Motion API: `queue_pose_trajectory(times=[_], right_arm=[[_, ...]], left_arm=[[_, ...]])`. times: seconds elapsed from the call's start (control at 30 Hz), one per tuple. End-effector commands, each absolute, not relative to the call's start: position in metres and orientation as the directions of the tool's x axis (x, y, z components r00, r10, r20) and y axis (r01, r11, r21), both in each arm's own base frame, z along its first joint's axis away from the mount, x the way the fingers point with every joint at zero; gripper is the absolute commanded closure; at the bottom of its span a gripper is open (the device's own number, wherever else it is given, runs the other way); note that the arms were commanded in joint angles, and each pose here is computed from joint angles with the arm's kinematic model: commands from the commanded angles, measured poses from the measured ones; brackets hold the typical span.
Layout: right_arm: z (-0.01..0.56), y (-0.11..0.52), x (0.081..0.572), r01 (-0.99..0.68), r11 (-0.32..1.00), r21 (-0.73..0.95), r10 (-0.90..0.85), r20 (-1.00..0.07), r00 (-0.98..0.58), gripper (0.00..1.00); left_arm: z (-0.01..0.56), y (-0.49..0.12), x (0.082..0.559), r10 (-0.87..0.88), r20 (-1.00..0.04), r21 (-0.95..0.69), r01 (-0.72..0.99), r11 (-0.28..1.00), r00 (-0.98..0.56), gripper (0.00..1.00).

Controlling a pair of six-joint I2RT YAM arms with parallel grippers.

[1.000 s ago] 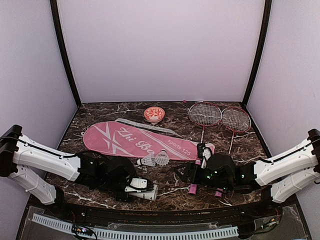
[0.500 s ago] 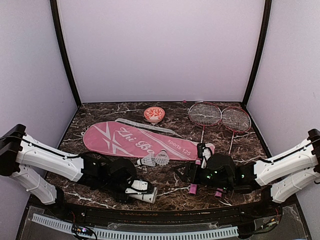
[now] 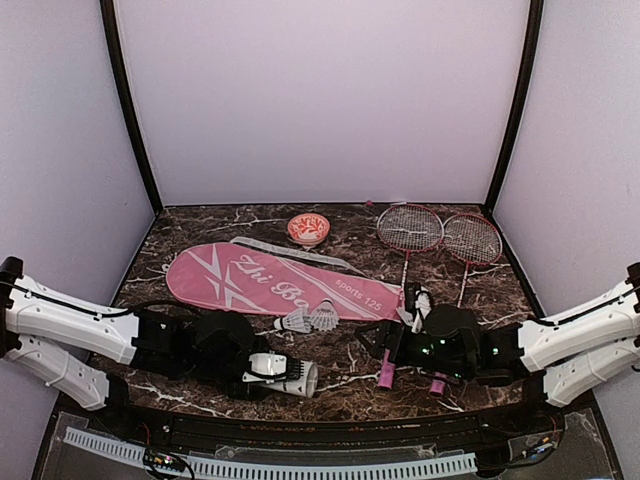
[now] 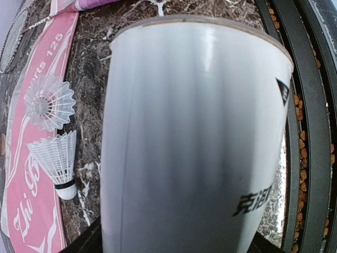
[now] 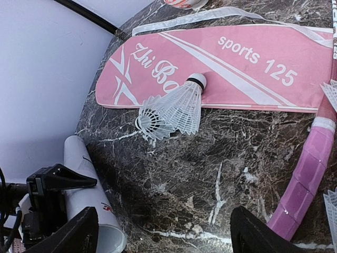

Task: Pack up the badminton gear
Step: Pick up the shuttle tube from the center of the board, then open the tube cap from the shuttle tube.

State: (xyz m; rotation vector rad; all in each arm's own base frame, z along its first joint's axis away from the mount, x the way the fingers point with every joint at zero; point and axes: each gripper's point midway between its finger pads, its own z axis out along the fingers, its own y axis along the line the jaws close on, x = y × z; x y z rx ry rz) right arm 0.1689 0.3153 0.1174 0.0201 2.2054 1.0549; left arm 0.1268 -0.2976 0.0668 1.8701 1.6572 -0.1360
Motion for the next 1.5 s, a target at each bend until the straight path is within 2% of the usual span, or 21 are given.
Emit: queue_pose_trajectory(times=[0.0, 0.2, 0.33, 0.63, 0.83, 1.0, 1.23, 1.47], right_arm=[[0.132, 0.31, 0.175, -0.282, 0.678, 0.679, 0.303, -0.607, -0.735, 0.13], [0.163, 0.306, 0.179, -0.333, 0.695, 0.637, 0.282, -0.668, -0.689, 0.12], [0.186, 0.304, 0.173, -0.405, 0.645, 0.649, 0.284, -0.694, -0.661, 0.12], [0.233, 0.337, 0.131, -0.65, 0.398, 0.647, 0.159, -0.746, -0.646, 0.19], [0.221, 0.366, 0.119, -0.67, 0.432, 0.603, 0.074, -0.764, -0.64, 0.24], [0.204, 0.386, 0.119, -0.633, 0.455, 0.626, 0.071, -0.734, -0.676, 0.32], [0.197, 0.412, 0.113, -0.628, 0.399, 0.669, 0.06, -0.702, -0.709, 0.43], [0.194, 0.419, 0.109, -0.634, 0.397, 0.663, 0.037, -0.702, -0.711, 0.64]], left_arm=[[0.095, -0.303, 0.129, 0.805, -0.534, 0.459, 0.888, 0.018, 0.259, 0.38], [0.153, -0.31, 0.117, 0.659, -0.668, 0.519, 0.851, 0.081, 0.345, 0.39], [0.178, -0.306, 0.112, 0.578, -0.721, 0.536, 0.836, 0.118, 0.381, 0.38], [0.171, -0.306, 0.12, 0.596, -0.704, 0.565, 0.813, 0.139, 0.387, 0.38], [0.162, -0.305, 0.134, 0.651, -0.663, 0.604, 0.778, 0.174, 0.369, 0.38], [0.158, -0.306, 0.136, 0.665, -0.654, 0.601, 0.781, 0.168, 0.36, 0.37], [0.154, -0.303, 0.137, 0.687, -0.628, 0.618, 0.771, 0.153, 0.367, 0.37], [0.153, -0.3, 0.138, 0.695, -0.616, 0.626, 0.766, 0.148, 0.369, 0.37]])
